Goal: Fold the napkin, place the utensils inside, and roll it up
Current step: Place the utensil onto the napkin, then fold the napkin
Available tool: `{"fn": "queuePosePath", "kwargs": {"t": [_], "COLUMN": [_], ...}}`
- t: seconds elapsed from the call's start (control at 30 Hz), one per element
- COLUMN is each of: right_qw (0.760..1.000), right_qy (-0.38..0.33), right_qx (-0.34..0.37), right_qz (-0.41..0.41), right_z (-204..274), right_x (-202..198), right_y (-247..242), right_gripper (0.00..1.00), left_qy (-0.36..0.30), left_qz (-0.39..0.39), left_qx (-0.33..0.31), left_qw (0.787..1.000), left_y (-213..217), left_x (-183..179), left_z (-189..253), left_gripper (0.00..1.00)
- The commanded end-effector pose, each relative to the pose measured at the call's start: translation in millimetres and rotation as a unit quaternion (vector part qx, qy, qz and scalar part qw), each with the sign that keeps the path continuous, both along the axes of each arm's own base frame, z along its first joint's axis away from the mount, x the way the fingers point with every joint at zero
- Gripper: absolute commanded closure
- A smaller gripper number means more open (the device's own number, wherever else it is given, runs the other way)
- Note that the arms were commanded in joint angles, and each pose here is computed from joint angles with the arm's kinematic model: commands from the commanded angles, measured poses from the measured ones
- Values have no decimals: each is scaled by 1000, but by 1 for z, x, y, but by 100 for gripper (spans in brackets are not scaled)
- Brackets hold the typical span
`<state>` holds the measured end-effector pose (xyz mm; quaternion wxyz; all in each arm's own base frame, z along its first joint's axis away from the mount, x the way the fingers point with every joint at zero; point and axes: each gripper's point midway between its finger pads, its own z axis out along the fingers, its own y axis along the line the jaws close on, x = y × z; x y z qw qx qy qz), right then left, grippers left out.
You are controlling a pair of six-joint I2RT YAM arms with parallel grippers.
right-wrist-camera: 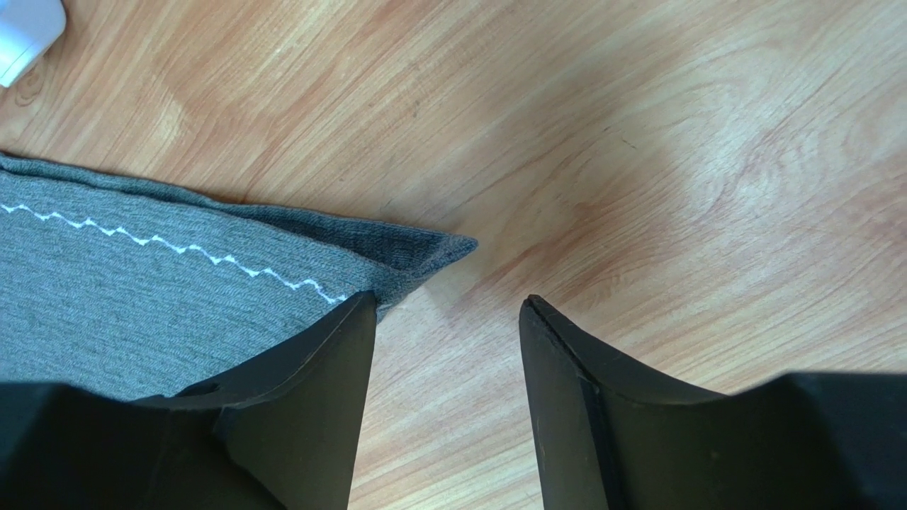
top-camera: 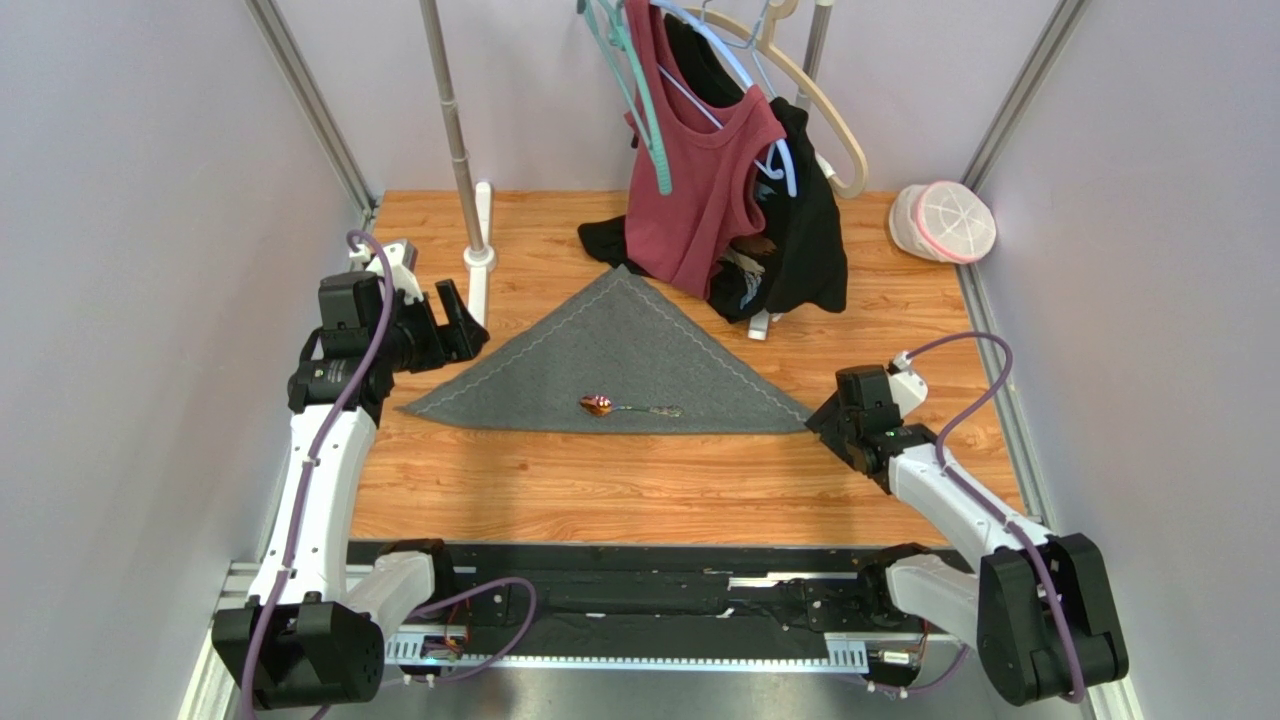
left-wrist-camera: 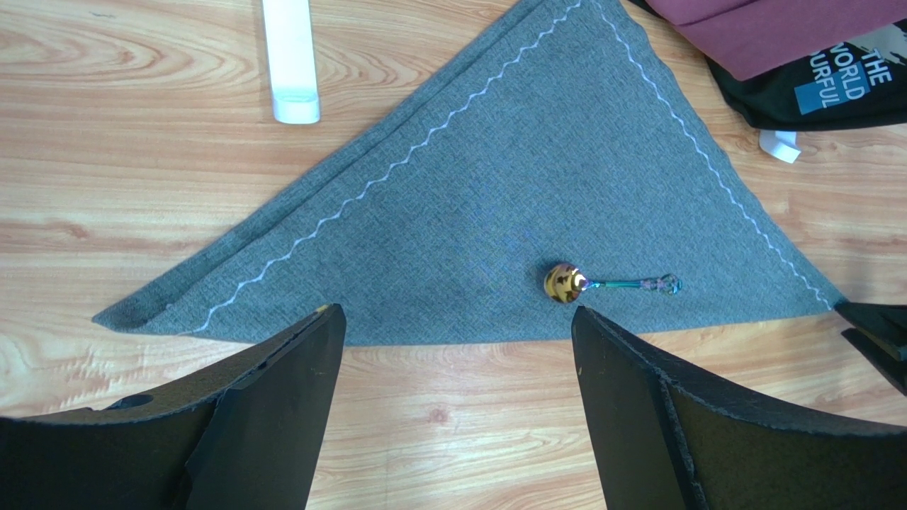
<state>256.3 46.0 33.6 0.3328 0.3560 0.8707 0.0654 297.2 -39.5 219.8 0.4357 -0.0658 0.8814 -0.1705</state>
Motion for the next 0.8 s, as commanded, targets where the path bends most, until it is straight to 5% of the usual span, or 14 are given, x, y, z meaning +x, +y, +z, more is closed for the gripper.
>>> {"fn": "queuePosePath", "kwargs": {"t": [0.0, 0.77], "right_qw": [1000, 999], "right_qy": [-19, -11], "right_qx": [-2, -21], "right_qz": [-25, -29], "right_z": [0, -6], "right_x": [8, 30], "right_y": [-9, -17], "right_gripper": [45, 56], "left_qy": [-15, -17], "left_qz": [-7, -6], "left_qx": [4, 5], "left_qw": [1000, 1000], "left_y": [0, 0], "left_x": [3, 2], "left_z": [5, 6], "left_gripper": [12, 13]}}
